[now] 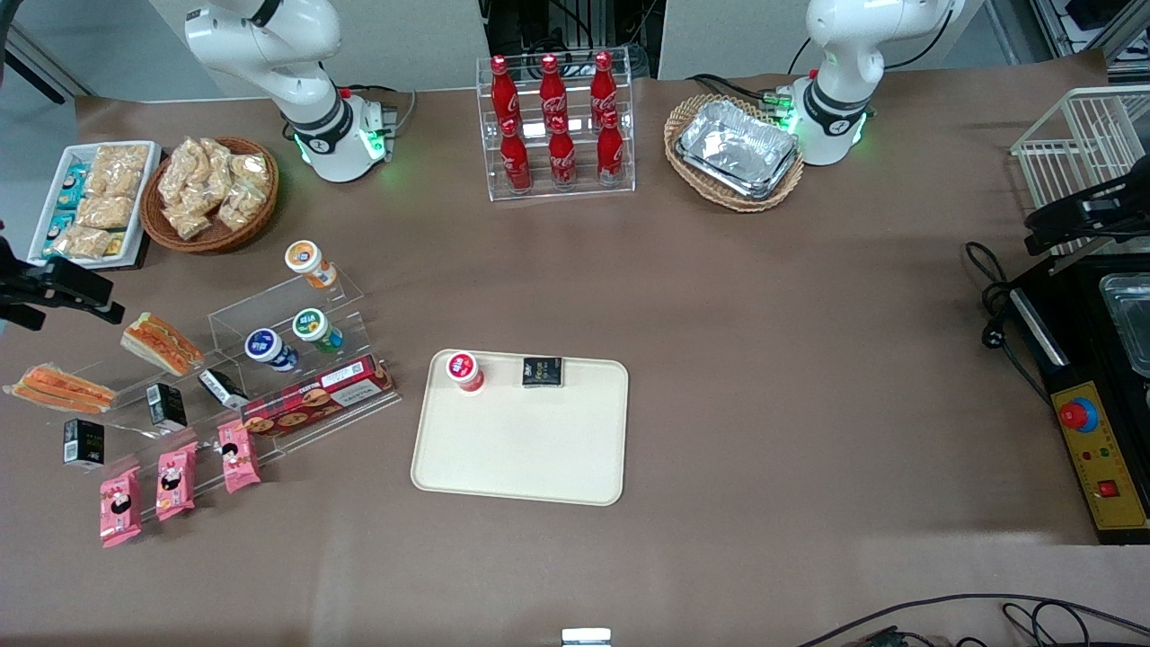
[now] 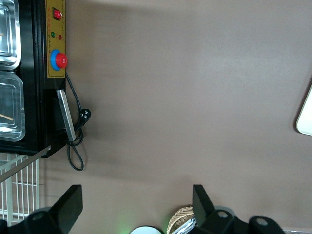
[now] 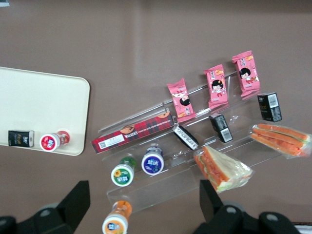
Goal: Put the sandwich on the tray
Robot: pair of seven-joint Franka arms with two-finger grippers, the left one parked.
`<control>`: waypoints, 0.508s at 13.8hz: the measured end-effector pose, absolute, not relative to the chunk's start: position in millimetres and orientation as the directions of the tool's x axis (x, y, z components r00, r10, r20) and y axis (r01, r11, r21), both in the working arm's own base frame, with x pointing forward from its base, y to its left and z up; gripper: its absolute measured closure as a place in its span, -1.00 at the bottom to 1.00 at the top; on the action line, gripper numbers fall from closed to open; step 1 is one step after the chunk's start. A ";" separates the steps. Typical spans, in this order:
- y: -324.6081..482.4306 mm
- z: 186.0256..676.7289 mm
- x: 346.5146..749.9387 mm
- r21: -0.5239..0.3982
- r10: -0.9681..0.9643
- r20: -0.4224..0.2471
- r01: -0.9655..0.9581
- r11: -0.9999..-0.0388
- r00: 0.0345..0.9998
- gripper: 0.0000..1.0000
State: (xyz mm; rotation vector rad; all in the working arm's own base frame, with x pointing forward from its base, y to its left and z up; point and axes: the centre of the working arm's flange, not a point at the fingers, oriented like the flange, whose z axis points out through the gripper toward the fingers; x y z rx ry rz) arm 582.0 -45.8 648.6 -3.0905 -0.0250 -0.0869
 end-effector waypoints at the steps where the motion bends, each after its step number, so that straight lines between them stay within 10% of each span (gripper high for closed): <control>1: -56.9 648.6 581.0 -0.047 0.031 0.058 0.034 -0.998 0.998 -1.00; 7: -138.9 644.9 569.0 -0.029 0.185 0.063 0.187 -0.982 0.981 -1.00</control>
